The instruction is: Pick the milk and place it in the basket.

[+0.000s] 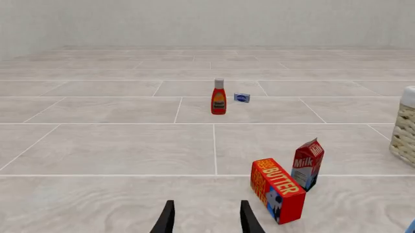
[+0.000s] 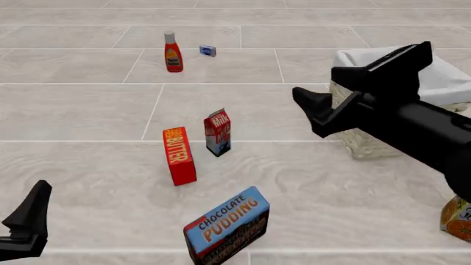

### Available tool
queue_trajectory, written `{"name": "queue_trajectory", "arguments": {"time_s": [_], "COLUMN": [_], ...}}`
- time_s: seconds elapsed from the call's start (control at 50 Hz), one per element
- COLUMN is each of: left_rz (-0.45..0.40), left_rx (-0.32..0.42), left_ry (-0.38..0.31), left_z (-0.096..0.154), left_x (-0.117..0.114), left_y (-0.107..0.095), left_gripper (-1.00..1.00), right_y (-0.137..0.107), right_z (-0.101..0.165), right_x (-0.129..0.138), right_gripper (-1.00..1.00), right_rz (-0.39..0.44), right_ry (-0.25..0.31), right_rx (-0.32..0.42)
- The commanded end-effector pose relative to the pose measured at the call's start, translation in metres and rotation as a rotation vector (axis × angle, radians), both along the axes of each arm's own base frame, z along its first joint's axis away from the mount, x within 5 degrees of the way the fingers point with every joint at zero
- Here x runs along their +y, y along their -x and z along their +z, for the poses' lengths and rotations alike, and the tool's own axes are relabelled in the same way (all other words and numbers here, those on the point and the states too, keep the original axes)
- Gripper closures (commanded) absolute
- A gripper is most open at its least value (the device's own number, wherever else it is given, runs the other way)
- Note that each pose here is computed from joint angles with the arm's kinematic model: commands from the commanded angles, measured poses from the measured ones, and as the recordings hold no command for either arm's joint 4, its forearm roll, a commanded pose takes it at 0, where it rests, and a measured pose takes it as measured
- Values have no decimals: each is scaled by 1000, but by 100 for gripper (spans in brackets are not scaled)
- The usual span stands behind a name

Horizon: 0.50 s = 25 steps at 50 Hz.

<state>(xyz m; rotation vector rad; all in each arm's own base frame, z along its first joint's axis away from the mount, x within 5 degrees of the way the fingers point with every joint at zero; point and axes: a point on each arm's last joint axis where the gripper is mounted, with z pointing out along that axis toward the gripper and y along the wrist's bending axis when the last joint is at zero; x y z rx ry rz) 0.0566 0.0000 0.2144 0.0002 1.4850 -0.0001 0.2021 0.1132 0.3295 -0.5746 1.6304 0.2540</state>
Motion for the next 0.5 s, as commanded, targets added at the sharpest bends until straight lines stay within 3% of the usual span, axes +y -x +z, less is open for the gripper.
{"name": "queue_trajectory", "arguments": {"time_s": [0.02, 0.26, 0.42, 0.5], "left_rz": [0, 0, 0, 0], "left_rx": [0, 0, 0, 0], "left_ry": [0, 0, 0, 0], "left_z": [0, 0, 0, 0], "left_x": [0, 0, 0, 0], "left_y": [0, 0, 0, 0], "left_gripper": [-100, -100, -100, -100], "right_y": [-24, -55, -80, -87], "right_z": [13, 10, 2, -3], "right_x": [39, 61, 73, 78], "right_gripper": [-100, -100, -100, -100], "right_rz": [86, 90, 65, 70], "right_ry": [45, 85, 61, 76], "right_rx": [43, 94, 153, 161]}}
